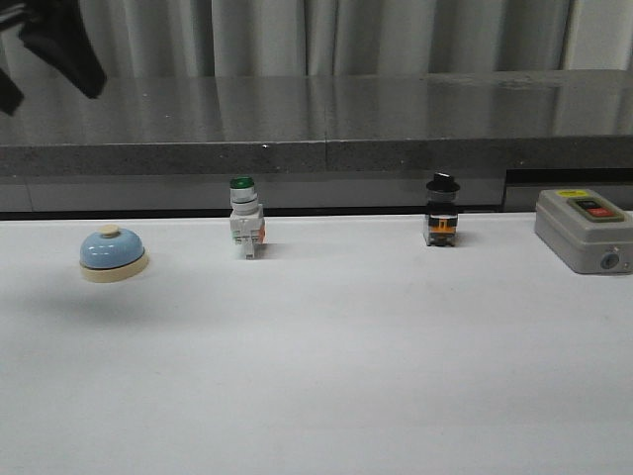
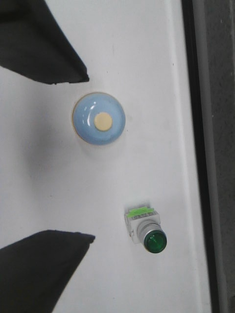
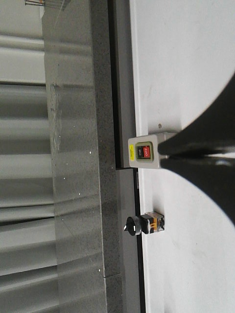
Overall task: Place and press bell with both arms
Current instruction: 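Lower the left gripper over the blue bell and close on it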
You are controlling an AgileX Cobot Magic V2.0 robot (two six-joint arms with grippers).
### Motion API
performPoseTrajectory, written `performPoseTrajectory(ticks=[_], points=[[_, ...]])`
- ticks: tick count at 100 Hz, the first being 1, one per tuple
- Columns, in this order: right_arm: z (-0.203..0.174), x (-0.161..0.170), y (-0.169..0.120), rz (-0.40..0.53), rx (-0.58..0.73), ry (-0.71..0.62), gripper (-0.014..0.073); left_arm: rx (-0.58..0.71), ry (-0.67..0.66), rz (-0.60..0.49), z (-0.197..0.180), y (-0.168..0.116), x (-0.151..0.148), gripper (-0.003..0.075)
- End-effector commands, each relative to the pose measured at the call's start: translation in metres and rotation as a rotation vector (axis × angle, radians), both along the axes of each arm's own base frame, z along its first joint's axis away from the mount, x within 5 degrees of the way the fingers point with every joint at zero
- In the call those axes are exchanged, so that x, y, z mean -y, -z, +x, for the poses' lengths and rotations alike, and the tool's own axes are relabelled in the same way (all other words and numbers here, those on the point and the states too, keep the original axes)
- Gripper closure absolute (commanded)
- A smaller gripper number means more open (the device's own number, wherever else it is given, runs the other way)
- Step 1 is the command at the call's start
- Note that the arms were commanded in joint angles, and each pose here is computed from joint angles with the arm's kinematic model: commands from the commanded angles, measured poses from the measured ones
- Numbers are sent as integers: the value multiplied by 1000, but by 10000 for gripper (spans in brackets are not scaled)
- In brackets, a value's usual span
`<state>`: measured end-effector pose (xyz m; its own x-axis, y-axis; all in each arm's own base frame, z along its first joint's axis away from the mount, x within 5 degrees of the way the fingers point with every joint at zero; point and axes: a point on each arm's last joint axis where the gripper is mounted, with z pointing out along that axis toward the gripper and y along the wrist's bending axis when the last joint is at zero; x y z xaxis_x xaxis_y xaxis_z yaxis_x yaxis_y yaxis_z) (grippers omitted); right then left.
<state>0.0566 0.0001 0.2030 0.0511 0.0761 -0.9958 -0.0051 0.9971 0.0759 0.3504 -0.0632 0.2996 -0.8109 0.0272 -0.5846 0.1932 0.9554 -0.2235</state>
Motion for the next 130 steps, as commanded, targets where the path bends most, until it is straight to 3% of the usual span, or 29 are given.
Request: performPoseTrajectory(ticks=[1, 22, 37, 115, 121, 130], points=[[-3, 0, -13, -11, 113, 9, 664, 53, 9, -28, 15, -14, 8, 135], [-3, 0, -13, -11, 113, 9, 664, -23, 31, 52, 47, 9, 9, 135], [-3, 0, -13, -11, 113, 9, 664, -58, -23, 96, 60, 24, 5, 135], [-3, 0, -13, -11, 113, 9, 664, -235, -12, 118, 81, 99, 12, 135], [-3, 0, -13, -11, 113, 9, 664, -242, -12, 119, 82, 102, 13, 146], [-3, 0, -13, -11, 113, 9, 664, -236, -13, 118, 82, 101, 13, 221]])
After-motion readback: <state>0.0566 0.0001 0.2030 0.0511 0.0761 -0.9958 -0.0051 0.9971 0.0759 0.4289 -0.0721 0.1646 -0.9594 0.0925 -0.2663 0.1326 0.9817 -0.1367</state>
